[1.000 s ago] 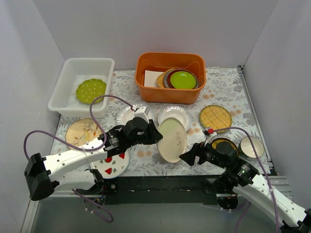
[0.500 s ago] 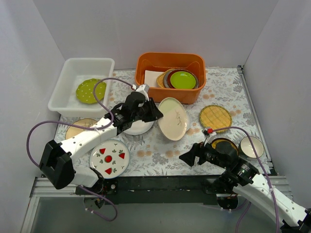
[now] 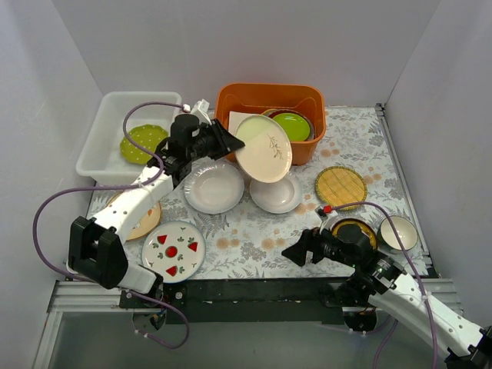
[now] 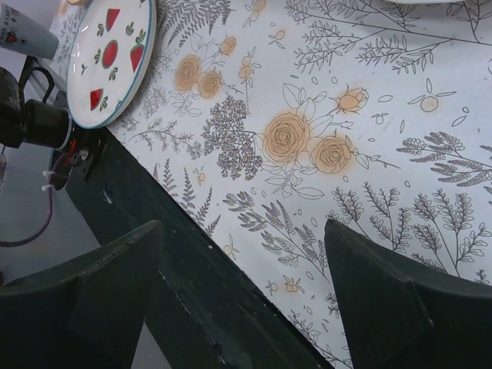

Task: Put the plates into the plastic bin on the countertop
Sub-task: Place the plate in the plastic bin.

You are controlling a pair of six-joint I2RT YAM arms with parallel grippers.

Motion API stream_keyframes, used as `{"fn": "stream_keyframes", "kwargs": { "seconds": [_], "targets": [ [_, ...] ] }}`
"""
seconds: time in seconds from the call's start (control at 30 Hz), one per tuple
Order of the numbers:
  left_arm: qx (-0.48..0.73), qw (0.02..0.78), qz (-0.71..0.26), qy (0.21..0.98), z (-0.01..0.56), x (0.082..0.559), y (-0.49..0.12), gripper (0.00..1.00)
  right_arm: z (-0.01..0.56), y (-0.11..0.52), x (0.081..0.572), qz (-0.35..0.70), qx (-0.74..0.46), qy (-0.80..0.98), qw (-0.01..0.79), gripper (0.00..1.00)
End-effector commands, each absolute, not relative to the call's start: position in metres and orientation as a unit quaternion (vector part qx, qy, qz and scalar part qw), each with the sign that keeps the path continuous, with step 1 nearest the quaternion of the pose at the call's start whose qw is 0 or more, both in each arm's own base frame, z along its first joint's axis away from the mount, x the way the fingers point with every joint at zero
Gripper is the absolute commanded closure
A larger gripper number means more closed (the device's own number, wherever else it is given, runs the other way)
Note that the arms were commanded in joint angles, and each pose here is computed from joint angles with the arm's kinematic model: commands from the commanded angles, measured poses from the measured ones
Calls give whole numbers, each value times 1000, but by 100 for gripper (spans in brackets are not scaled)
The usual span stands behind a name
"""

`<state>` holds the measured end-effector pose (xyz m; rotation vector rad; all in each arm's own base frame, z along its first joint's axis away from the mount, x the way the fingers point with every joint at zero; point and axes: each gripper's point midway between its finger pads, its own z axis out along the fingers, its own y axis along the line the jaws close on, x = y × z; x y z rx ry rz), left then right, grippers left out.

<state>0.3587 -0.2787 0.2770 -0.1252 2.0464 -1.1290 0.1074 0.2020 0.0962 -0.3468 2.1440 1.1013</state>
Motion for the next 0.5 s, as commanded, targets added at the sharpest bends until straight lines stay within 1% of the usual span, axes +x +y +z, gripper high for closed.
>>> {"fn": "stream_keyframes", "kwargs": {
  "seconds": [0.0,0.17,0.2,0.27,0.3,0.47],
  "targets": [
    [-42,466,-525,711,375,383,-255,100,103,211,108,447,-143,810,351,7],
    [-74,494,-519,694,397,410,-216,100,96,213,105,451,-145,813,339,7],
    [-85,502,-517,689,401,417,-201,100,94,214,104,452,-146,813,336,7],
    [-93,502,-523,682,406,423,-188,100,90,214,103,452,-146,816,330,7],
    [-105,514,-517,676,409,429,-171,100,89,215,102,454,-146,816,327,7],
    [-141,536,-499,667,412,440,-127,100,77,216,98,455,-145,822,311,7]
  ]
}}
